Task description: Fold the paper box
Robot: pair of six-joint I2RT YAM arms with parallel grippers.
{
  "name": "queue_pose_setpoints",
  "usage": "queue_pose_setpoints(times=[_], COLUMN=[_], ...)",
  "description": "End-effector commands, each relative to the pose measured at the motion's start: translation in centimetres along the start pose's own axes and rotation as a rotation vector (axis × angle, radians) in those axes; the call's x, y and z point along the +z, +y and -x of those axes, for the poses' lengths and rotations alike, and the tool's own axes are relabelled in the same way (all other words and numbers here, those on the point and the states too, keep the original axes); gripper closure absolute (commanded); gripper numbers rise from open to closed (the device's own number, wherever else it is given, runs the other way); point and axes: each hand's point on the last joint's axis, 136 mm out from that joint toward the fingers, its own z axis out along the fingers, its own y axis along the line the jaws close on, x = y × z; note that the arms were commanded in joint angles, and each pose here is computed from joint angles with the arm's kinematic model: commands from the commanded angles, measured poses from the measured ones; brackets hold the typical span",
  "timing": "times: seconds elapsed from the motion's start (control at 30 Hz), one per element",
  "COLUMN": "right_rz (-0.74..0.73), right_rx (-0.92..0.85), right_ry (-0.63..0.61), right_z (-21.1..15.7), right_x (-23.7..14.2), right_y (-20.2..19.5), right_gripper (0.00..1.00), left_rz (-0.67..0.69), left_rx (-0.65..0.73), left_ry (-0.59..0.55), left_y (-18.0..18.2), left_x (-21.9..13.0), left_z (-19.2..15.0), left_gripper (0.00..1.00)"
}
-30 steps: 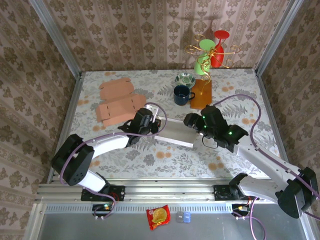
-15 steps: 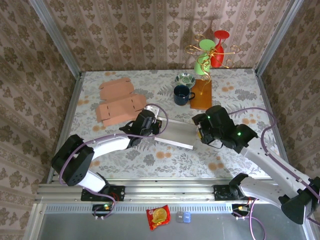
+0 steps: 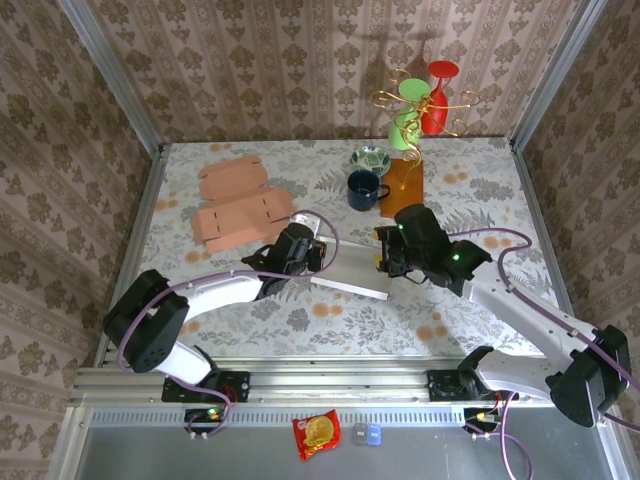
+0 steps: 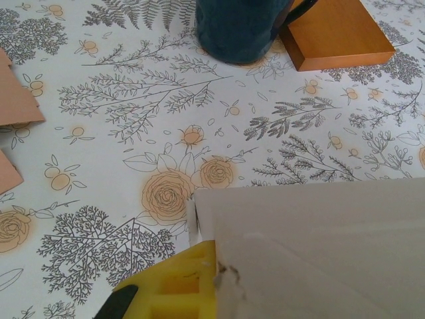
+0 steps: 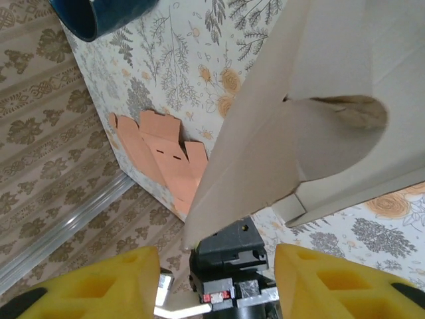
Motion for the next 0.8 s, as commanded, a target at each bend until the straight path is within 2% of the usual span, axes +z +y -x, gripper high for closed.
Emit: queue_pose_setpoints(times=[0.0, 0.23, 0.37, 0.53, 0.77], right_rz=[0.022, 0.008, -0.005, -0.021, -0.012], right_rx=[0.044, 0.070, 0.073, 0.072, 0.077], right_ry=[0.022, 0.014, 0.018, 0.017, 0.009], right_z=[-0.9, -0.3, -0.3, -0.3, 0.3], right_x=[-0.2, 1.1, 1.5, 1.4, 2.7], right_y=[1.1, 0.0, -0.2, -0.6, -0.9], right_gripper=[0.57, 0.69, 0.69, 0.62, 0.62], left_rz=[0.018, 0.016, 0.020, 0.021, 0.024], left_rx=[-0.012, -0.011, -0.009, -0.005, -0.006], left_ry=[0.016, 0.010, 0.014, 0.012, 0.009], left_y=[0.2, -0.1, 0.0, -0.1, 0.0], left_x=[-0.2, -0.3, -0.3, -0.3, -0.4], left_z=[-0.9, -0.8, -0.9, -0.8, -0.7], left_gripper=[1.00, 1.00, 1.00, 1.00, 1.00])
